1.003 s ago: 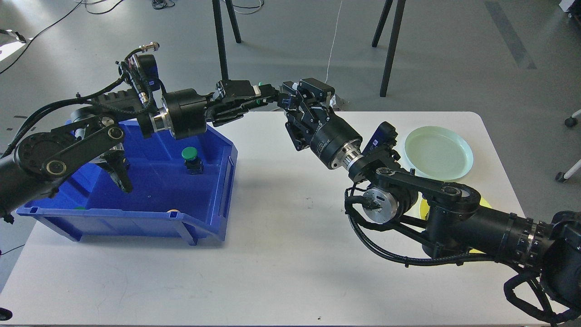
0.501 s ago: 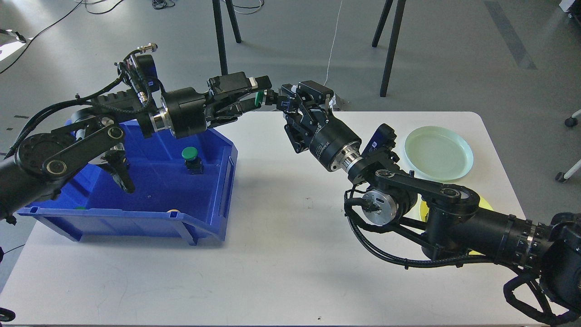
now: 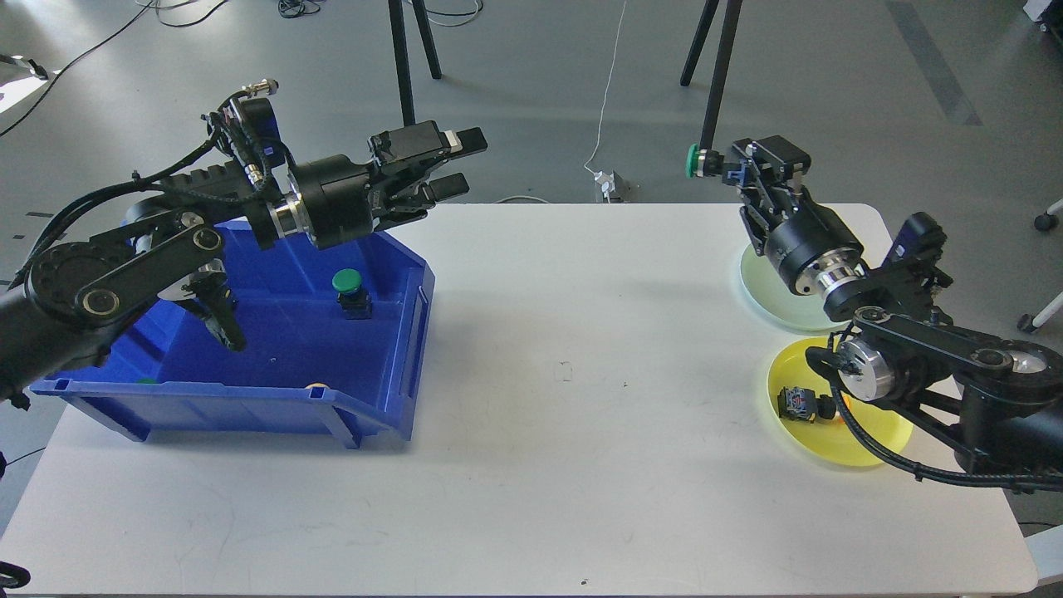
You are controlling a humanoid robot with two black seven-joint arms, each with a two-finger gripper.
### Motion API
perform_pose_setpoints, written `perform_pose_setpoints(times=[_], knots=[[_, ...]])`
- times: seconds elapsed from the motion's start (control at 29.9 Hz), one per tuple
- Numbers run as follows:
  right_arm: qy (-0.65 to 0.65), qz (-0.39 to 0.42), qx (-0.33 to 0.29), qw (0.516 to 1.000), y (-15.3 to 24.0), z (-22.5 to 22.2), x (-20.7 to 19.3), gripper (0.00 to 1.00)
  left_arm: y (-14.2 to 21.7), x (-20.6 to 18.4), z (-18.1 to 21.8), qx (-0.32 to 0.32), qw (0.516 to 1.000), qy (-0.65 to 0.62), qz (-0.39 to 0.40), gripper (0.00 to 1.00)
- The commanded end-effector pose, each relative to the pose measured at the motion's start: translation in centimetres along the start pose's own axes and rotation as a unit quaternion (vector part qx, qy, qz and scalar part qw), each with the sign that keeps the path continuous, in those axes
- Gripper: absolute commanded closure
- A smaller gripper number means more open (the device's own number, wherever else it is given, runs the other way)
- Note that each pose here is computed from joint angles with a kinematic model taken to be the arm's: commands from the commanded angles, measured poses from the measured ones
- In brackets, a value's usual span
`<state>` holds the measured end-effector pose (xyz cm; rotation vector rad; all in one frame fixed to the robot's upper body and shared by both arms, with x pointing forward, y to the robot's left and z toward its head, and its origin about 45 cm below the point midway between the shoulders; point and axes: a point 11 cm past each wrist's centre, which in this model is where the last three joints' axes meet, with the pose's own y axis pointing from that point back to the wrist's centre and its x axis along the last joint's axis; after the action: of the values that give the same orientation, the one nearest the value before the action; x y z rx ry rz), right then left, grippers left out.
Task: Pass button and place on color plate
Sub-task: 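Carry the green button with the right gripper toward the pale green plate, then lower the button onto the pale green plate and open the right gripper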
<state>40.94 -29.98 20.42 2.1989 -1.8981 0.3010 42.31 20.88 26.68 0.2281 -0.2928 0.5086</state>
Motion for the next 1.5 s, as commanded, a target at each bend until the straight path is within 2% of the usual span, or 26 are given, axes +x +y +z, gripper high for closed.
perform_pose_setpoints(times=[0.0, 0.17, 0.27, 0.5, 0.8, 1.04, 1.14, 1.2, 1.47], knots=[[0.125, 0.016, -0.015, 0.992, 1.7, 3.7, 2.4, 0.95, 0.0, 0.0, 0.0, 0.000, 1.000, 0.000, 0.000, 0.06], [0.255, 0.001, -0.058, 0.965, 2.1, 9.3, 2.9, 0.96, 0.0, 0.0, 0.0, 0.000, 1.000, 0.000, 0.000, 0.06], [0.296, 0.034, -0.091, 0.950, 1.6, 11.5, 4.0, 0.96, 0.0, 0.0, 0.0, 0.000, 1.000, 0.000, 0.000, 0.06], [0.324, 0.072, -0.101, 0.938, -0.6, 11.2, 2.9, 0.96, 0.0, 0.0, 0.0, 0.000, 1.000, 0.000, 0.001, 0.06], [0.363, 0.094, -0.118, 0.919, 0.0, 11.5, 5.4, 0.95, 0.1, 0.2, 0.0, -0.003, 1.000, 0.009, 0.006, 0.06], [0.378, 0.088, -0.121, 0.914, 0.4, 11.8, 6.0, 0.80, 0.1, 0.2, 0.0, -0.003, 1.000, 0.009, 0.006, 0.06], [0.378, 0.088, -0.121, 0.914, 0.4, 11.8, 6.0, 0.77, 0.1, 0.2, 0.0, -0.003, 1.000, 0.009, 0.006, 0.06], [0.378, 0.088, -0.121, 0.914, 0.4, 11.8, 6.0, 0.71, 0.1, 0.2, 0.0, -0.003, 1.000, 0.009, 0.006, 0.06], [0.382, 0.081, -0.124, 0.912, 0.7, 12.2, 5.9, 0.63, 0.1, 0.2, 0.0, -0.003, 1.000, 0.009, 0.006, 0.06]])
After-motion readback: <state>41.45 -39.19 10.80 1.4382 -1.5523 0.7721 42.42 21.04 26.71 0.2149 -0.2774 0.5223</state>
